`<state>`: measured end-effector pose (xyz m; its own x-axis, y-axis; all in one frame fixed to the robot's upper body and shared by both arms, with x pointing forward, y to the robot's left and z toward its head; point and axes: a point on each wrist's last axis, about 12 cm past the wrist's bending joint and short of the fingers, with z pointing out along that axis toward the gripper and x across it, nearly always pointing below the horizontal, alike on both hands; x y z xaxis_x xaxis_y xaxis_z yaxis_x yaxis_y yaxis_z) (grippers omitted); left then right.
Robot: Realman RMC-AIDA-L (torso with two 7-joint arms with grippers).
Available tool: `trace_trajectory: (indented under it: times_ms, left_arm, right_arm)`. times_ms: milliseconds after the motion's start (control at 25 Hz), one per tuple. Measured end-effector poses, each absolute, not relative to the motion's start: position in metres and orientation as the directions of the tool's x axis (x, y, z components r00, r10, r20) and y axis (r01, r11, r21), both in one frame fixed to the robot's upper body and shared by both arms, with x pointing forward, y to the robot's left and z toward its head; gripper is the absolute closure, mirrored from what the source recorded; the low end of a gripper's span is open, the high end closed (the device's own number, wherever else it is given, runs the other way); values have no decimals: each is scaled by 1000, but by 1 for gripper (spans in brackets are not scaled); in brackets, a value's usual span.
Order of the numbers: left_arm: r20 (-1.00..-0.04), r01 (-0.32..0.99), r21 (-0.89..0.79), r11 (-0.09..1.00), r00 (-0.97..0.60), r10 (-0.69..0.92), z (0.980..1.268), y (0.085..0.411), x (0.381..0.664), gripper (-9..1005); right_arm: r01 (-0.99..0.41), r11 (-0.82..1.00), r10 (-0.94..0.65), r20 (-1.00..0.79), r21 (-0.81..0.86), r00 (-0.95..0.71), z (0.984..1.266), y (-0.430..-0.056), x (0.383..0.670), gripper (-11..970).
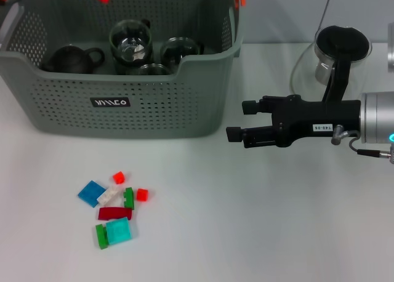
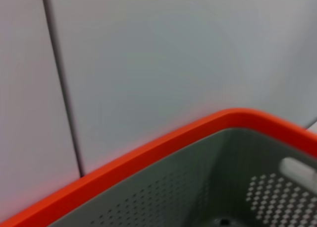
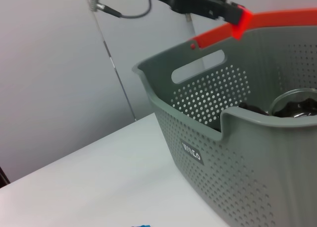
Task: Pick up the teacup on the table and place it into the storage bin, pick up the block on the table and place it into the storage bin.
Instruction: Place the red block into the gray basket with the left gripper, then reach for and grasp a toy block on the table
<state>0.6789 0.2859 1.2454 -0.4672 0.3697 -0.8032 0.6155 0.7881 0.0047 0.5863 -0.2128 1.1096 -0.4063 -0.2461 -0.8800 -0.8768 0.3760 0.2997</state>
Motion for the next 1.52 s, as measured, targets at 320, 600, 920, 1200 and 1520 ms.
trace_trajectory:
  times_ms: [320, 600, 920, 1200, 1520]
  left_arm:
    - [-794, 600, 42, 799, -465, 392, 1243, 285, 677, 565]
    - [-860, 829, 63, 556, -238, 452, 1284, 285, 594, 231]
    - [-681, 933, 244, 266, -30, 731, 1257, 278, 526, 93]
    - [-366, 942, 292, 162, -46, 929, 1208, 266, 528, 58]
    - [-156, 966, 256, 45, -5, 988, 1170, 254, 548, 62]
  right_arm:
    - [-880, 373, -249, -882, 295, -401, 1109, -213, 586, 44]
    - [-879, 373, -246, -882, 296, -401, 1109, -213, 586, 44]
    - [-876, 382, -241, -883, 295, -403, 1108, -214, 585, 44]
    - [-872, 382, -236, -880, 306, -412, 1107, -212, 585, 44]
    - [-865, 381, -229, -873, 326, -430, 1103, -210, 582, 44]
